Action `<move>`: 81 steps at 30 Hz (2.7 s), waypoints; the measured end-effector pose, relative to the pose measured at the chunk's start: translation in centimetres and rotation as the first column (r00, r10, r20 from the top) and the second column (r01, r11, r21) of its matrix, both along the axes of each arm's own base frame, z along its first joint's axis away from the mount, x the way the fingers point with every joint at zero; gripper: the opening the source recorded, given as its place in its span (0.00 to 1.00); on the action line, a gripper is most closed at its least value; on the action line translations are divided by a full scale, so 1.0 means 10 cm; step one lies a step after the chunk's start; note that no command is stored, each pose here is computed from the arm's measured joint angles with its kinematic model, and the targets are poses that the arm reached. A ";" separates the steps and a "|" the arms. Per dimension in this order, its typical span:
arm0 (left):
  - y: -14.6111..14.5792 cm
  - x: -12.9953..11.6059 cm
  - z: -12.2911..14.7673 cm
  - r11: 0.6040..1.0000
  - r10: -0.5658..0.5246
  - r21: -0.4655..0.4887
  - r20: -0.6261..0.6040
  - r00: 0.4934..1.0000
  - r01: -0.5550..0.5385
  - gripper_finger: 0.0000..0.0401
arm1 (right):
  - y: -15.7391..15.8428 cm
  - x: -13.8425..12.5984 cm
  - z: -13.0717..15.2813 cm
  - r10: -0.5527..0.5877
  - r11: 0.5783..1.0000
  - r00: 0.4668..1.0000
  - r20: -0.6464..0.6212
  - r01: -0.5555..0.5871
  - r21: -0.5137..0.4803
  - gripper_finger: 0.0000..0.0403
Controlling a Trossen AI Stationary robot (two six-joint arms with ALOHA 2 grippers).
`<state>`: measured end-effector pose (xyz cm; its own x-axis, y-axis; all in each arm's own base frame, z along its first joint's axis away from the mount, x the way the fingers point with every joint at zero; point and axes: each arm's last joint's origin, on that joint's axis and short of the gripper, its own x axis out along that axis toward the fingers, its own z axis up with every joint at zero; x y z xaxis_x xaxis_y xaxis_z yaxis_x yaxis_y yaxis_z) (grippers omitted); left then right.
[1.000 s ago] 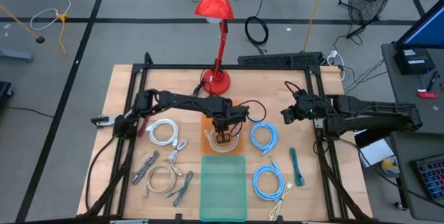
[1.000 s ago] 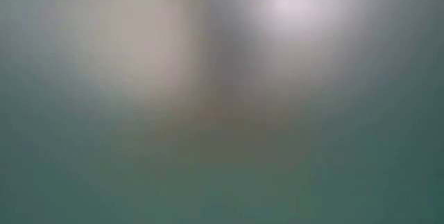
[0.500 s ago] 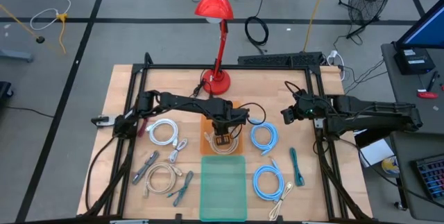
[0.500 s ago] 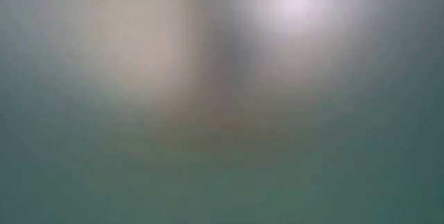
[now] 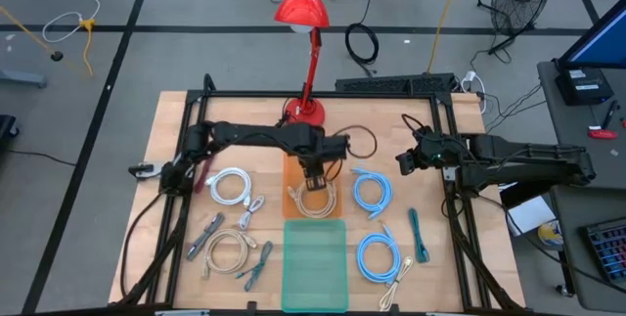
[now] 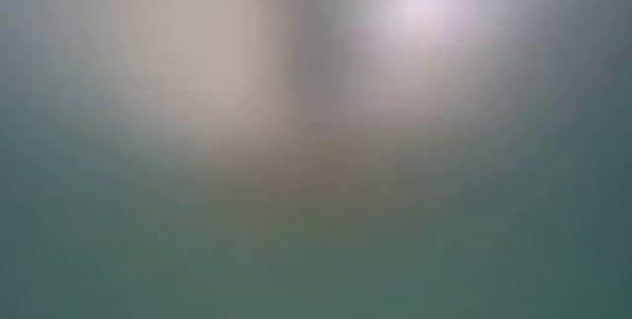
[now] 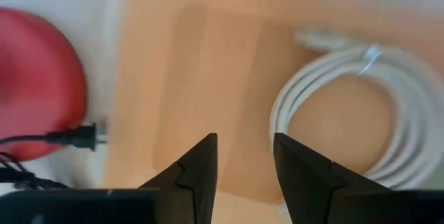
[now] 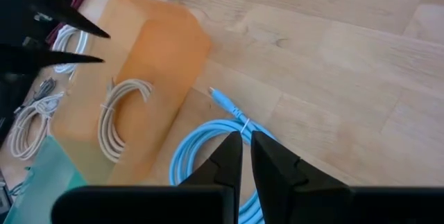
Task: Sort cables
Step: Put the pink charger cable into the blue bin
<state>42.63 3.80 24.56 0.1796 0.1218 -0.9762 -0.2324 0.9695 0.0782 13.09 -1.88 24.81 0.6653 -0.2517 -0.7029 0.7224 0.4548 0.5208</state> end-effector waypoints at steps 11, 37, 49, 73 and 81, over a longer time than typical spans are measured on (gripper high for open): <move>-0.10 -0.40 0.97 0.992 0.125 -0.034 0.259 0.958 -0.120 0.36 | 0.02 0.01 0.00 0.045 0.998 0.999 0.013 -0.045 0.034 0.06; -1.52 -1.12 0.65 0.921 0.390 -0.019 -0.017 0.921 -0.390 0.36 | 0.02 0.01 0.00 0.102 0.995 0.995 -0.008 -0.102 -0.019 0.07; -1.31 -1.88 0.09 0.599 0.796 0.208 -0.049 0.603 -0.774 0.36 | 0.02 0.03 0.02 0.092 0.996 0.995 0.030 -0.093 0.017 0.07; 0.11 -2.92 -0.55 0.488 0.872 0.075 -0.072 0.484 -0.869 0.36 | 0.01 0.14 0.15 0.199 0.979 0.963 0.180 -0.189 -0.073 0.07; 0.38 -3.05 -0.64 0.448 0.890 0.063 -0.124 0.439 -0.892 0.36 | 0.01 0.14 0.16 0.182 0.983 0.964 0.195 -0.175 -0.053 0.07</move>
<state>12.14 7.64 18.19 -0.1387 0.1335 -0.9813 -0.9577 0.2340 0.1672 14.49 -1.75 26.41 0.8264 -0.1386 -0.5458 0.5123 0.5873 0.6266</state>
